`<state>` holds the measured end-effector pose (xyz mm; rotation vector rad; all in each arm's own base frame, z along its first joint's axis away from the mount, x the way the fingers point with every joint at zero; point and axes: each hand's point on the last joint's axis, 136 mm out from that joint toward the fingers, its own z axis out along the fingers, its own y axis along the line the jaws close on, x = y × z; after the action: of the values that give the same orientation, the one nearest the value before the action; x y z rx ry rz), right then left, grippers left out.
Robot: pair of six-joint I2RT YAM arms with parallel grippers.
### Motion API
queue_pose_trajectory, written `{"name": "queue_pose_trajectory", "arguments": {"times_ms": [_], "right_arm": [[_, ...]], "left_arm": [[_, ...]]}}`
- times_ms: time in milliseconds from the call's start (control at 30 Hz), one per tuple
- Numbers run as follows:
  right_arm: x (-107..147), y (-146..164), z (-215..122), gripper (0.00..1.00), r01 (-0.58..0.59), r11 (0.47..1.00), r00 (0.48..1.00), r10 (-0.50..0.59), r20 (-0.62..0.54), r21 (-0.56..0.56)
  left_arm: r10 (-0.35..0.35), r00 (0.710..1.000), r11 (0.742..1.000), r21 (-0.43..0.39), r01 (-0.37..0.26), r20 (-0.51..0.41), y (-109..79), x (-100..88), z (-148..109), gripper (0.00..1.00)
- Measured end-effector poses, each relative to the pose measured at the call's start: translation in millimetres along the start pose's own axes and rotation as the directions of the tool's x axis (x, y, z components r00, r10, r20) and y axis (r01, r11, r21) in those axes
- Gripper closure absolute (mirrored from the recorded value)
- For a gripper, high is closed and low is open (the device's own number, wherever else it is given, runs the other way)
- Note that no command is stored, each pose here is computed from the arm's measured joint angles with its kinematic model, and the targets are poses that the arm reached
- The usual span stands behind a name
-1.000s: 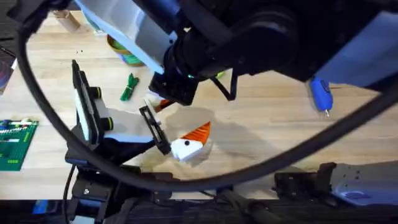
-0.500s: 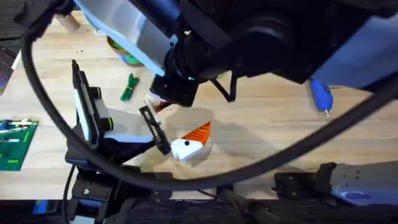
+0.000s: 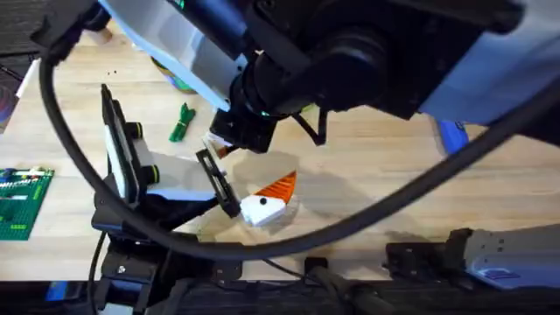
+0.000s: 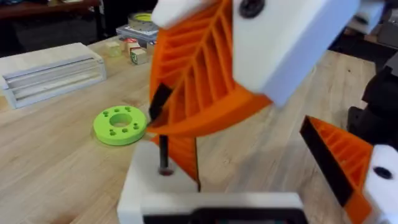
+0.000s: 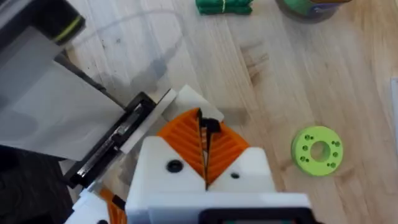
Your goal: Pick up the gripper from the table and insert it into the empty holder that is missing its gripper. Then pick up a screw, insert it into the mounting hole, and use the screwdriver to tighten it. Finally, clean up the table by picking up the vegetable and placing it into the bucket.
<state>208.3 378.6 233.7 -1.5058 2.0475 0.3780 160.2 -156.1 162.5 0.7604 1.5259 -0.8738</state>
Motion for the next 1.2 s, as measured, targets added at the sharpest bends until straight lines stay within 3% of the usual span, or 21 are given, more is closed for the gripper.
{"name": "queue_pose_trajectory", "arguments": {"times_ms": [1200], "right_arm": [[3, 0, 11, 0.994, -0.014, 1.000, 1.000, 0.014, -0.016, 0.003]], "left_arm": [[-0.017, 1.000, 1.000, 0.000, 0.017, -0.001, 0.1, 0.3, 0, 0.008]]}}
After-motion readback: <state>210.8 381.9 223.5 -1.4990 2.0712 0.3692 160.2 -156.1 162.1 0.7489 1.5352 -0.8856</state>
